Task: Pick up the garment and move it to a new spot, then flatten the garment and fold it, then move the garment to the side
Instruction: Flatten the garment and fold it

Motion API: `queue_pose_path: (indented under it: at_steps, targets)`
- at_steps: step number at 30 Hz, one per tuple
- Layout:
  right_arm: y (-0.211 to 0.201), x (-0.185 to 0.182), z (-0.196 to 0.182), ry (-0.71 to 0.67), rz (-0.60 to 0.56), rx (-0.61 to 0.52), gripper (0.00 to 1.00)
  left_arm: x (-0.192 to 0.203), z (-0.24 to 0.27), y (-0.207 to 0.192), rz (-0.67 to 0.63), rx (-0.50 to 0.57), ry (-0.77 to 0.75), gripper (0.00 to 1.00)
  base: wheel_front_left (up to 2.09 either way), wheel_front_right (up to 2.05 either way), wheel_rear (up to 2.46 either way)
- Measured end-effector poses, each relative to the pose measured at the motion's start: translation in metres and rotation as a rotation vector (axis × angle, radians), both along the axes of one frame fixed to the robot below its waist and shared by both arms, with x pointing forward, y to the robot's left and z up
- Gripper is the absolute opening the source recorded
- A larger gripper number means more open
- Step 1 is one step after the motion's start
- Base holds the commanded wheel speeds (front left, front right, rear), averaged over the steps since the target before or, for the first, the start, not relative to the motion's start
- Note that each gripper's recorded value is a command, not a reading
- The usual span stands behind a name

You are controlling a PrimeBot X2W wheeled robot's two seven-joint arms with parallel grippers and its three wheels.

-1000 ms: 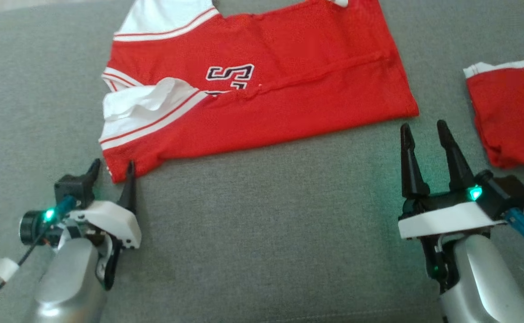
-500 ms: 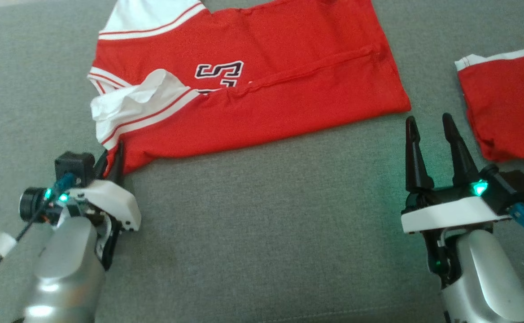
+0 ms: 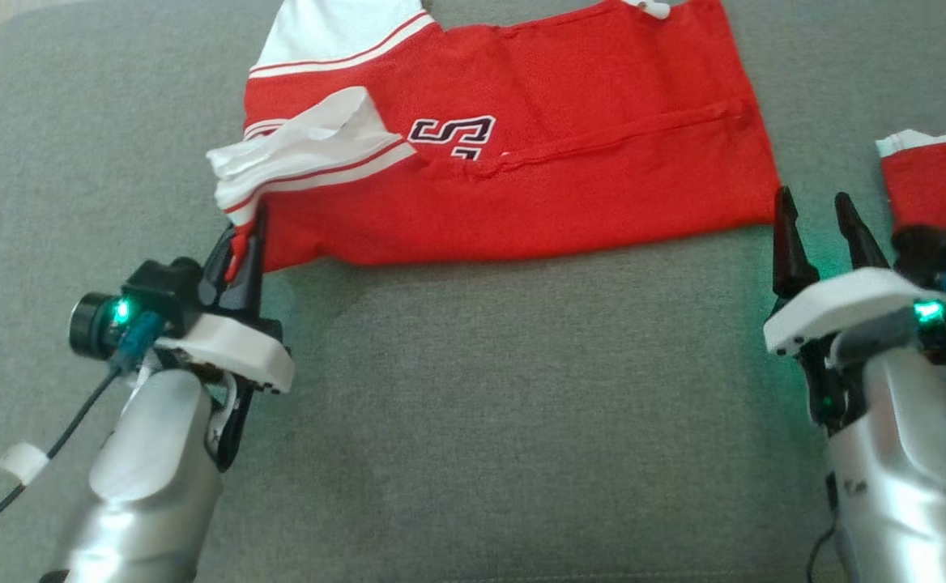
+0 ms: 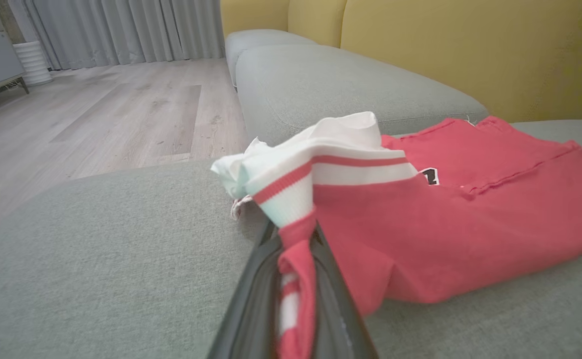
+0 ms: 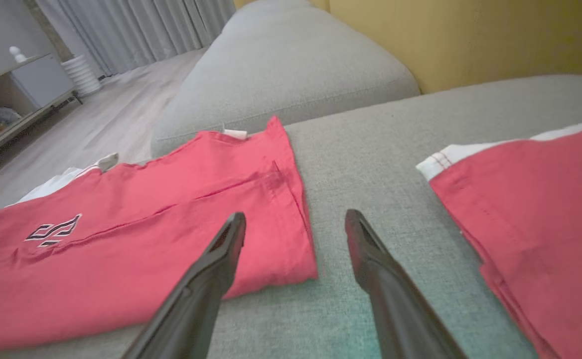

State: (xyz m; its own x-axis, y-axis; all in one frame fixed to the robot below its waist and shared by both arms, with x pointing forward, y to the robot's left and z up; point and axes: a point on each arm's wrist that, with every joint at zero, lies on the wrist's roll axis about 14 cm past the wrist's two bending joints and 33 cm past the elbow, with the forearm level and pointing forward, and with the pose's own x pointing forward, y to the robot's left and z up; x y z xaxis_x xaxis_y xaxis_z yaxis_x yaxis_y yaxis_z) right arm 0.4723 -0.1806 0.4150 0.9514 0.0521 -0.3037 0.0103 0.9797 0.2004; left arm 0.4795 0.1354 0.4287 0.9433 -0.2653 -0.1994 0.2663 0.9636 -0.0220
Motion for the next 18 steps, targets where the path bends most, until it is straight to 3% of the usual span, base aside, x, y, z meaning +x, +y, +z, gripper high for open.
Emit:
queue_pose_path:
  at_steps: [4,13,14,15,16,17,18]
  targets:
    - [0.003,0.008,-0.024,0.117,0.020,-0.034,1.00,-0.002,-0.002,0.001,-0.009,0.000,0.002,0.00,0.00,0.00,0.00]
    - [0.013,0.021,-0.049,0.240,0.076,-0.102,1.00,-0.007,-0.008,0.003,-0.014,0.007,0.017,0.00,0.00,0.00,0.00]
    - [0.015,0.023,-0.049,0.248,0.074,-0.089,0.87,-0.007,-0.008,0.004,-0.013,0.008,0.018,0.00,0.00,0.00,0.00]
    - [0.016,0.024,-0.050,0.254,0.075,-0.082,0.20,-0.007,-0.008,0.004,-0.012,0.008,0.019,0.00,0.00,0.00,0.00]
    - [0.017,0.025,-0.050,0.259,0.081,-0.088,0.20,-0.008,-0.009,0.005,-0.011,0.010,0.024,0.00,0.00,0.00,0.00]
    - [0.017,0.027,-0.049,0.253,0.086,-0.100,0.00,-0.008,-0.010,0.005,-0.010,0.010,0.028,0.00,0.00,0.00,0.00]
    - [0.017,0.027,-0.049,0.250,0.097,-0.121,0.00,-0.008,-0.011,0.004,-0.011,0.011,0.033,0.00,0.00,0.00,0.00]
